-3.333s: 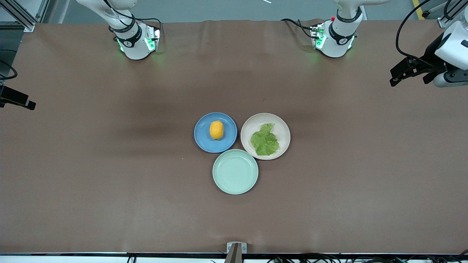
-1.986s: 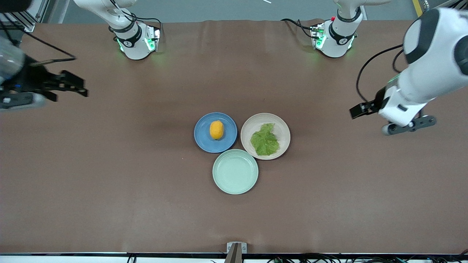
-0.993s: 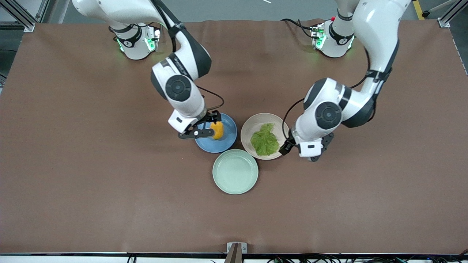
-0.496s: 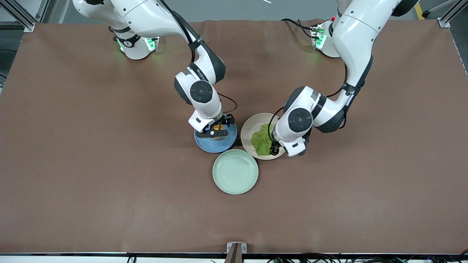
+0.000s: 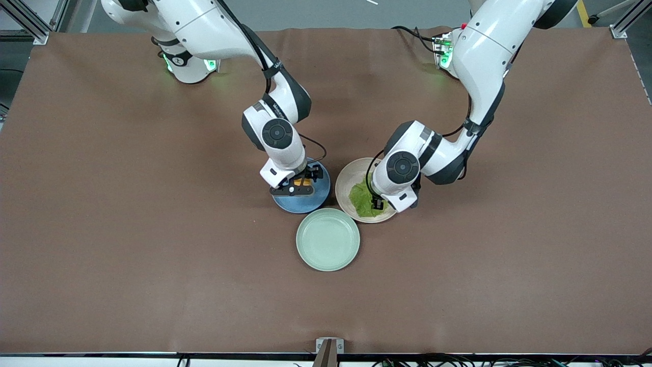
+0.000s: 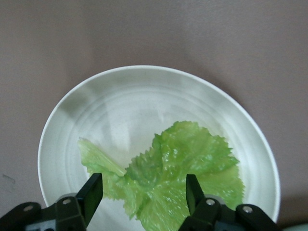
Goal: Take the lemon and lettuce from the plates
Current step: 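Grasp the lemon with the right gripper while the left gripper grasps the lettuce, then carry the lemon away with the right gripper while the left gripper carries the lettuce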
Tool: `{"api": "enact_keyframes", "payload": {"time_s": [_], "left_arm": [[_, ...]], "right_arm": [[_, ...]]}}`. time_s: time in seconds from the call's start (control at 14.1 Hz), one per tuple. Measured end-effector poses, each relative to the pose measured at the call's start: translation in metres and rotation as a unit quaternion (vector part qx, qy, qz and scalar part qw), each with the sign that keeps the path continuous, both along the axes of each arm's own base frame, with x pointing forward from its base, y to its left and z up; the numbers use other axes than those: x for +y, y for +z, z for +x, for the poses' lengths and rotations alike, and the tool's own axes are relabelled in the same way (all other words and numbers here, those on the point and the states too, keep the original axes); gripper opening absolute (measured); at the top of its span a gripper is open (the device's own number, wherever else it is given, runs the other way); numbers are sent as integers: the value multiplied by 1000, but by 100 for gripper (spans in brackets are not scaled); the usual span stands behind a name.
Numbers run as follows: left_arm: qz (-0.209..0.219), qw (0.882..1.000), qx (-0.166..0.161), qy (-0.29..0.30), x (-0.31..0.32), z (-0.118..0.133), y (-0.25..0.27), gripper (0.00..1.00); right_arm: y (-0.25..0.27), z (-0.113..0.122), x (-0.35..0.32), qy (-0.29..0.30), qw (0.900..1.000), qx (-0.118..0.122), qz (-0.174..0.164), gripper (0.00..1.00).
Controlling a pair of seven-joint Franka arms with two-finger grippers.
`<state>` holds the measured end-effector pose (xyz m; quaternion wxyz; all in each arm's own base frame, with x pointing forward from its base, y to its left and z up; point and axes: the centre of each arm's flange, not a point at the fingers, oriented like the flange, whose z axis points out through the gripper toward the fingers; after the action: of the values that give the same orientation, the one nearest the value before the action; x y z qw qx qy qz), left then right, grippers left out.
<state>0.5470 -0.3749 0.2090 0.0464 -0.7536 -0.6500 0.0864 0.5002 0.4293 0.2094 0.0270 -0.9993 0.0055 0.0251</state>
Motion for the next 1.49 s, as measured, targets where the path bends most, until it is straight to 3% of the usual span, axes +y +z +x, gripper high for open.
{"api": "enact_keyframes", "payload": {"time_s": [0.14, 0.21, 0.28, 0.35, 0.5, 0.71, 0.78, 0.92, 1.13, 1.28, 1.49], "left_arm": [[3, 1000, 5, 1, 1, -1, -7, 74], [3, 1000, 7, 2, 2, -2, -9, 69], [4, 1000, 8, 2, 2, -2, -10, 69], [5, 1000, 7, 1, 2, -2, -10, 62], [11, 1000, 1, -7, 3, -1, -11, 40], [13, 1000, -2, -10, 3, 0, -10, 10], [14, 1000, -4, -12, 3, 0, -9, 5], [18, 1000, -16, -19, 3, 4, -2, 4], [12, 999, -44, -24, 5, 15, 30, 4], [16, 997, -62, -44, 14, 22, 63, 4], [42, 993, -63, -90, 49, 32, 111, 4]], "right_arm": [[-7, -1, 0, 0, 1000, 1, -1, 65], [-6, -1, 1, -1, 1000, 0, 0, 61], [-6, 0, 1, -1, 1000, 0, 0, 61], [-6, 0, 1, -1, 1000, 0, 0, 61], [-3, -1, 1, 0, 1000, 5, -3, 61], [45, -2, -5, 3, 998, 46, -31, 61], [78, -1, -15, 0, 997, 59, -39, 61], [161, 4, -55, -19, 995, 84, -49, 61], [263, 7, -149, -17, 994, 98, -55, 61], [290, 19, -222, 0, 994, 100, -50, 61], [273, 45, -330, 26, 993, 111, -32, 61]]}}
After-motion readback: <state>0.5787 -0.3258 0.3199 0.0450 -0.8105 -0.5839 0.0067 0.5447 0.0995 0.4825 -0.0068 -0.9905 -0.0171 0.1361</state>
